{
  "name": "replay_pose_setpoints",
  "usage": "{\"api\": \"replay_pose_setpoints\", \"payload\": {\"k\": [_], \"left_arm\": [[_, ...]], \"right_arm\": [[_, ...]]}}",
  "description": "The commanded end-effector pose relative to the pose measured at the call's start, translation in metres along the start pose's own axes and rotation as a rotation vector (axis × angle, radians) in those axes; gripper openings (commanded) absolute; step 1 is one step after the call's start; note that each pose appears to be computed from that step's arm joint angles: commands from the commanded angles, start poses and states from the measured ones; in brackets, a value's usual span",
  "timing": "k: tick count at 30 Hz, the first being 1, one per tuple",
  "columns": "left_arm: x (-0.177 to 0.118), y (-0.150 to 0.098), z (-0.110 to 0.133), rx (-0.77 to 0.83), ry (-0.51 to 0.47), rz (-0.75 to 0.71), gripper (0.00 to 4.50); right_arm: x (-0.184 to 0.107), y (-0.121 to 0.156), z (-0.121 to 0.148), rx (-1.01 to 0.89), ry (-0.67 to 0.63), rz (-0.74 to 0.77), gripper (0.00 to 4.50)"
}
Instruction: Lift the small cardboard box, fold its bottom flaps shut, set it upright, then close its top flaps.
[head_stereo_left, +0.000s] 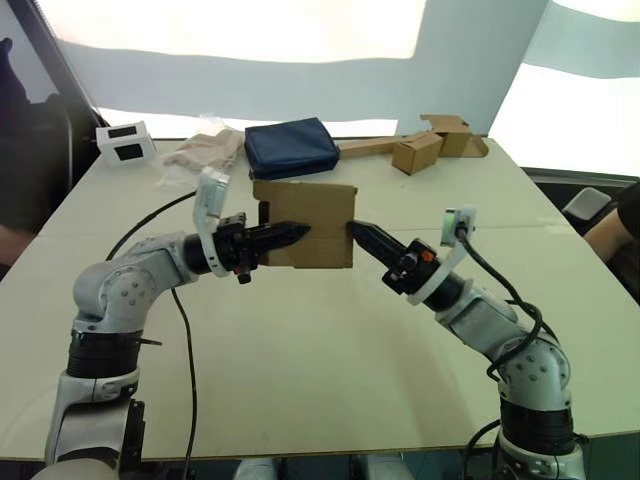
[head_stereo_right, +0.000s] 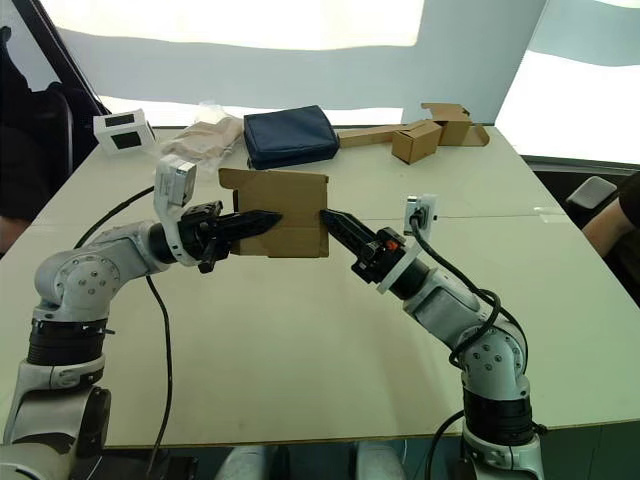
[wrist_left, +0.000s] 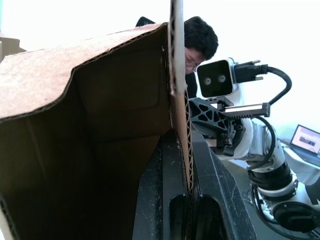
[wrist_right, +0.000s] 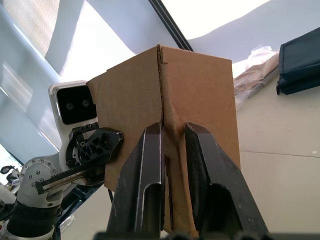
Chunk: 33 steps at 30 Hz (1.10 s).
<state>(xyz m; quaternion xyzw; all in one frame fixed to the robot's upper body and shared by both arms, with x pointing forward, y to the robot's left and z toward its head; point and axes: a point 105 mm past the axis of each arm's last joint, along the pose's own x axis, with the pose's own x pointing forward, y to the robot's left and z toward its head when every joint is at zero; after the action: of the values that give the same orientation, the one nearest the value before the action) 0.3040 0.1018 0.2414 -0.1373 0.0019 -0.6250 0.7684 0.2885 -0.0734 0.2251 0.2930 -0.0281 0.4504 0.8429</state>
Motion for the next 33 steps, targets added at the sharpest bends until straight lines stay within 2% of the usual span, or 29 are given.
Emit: {"api": "replay_pose_setpoints", "payload": {"k": [1, 7, 13, 19, 33], "left_arm": [[0.009, -0.009, 0.003, 0.049, 0.003, -0.045, 0.00], [0.013, -0.010, 0.004, 0.047, -0.016, -0.053, 0.00], [0.015, -0.010, 0.013, 0.019, -0.072, -0.051, 0.00], [0.020, -0.009, 0.025, -0.022, -0.156, -0.042, 0.00], [0.019, -0.008, 0.028, -0.035, -0.180, -0.025, 0.00]], "right_arm": [[0.011, 0.034, 0.000, -0.002, 0.003, 0.130, 0.67], [0.008, 0.046, -0.012, 0.001, 0.090, 0.183, 0.67], [-0.001, 0.036, -0.001, 0.026, 0.063, 0.148, 0.67], [-0.001, 0.039, -0.005, 0.078, 0.056, 0.160, 0.67], [-0.017, 0.025, 0.015, 0.114, -0.048, 0.094, 0.67]]}}
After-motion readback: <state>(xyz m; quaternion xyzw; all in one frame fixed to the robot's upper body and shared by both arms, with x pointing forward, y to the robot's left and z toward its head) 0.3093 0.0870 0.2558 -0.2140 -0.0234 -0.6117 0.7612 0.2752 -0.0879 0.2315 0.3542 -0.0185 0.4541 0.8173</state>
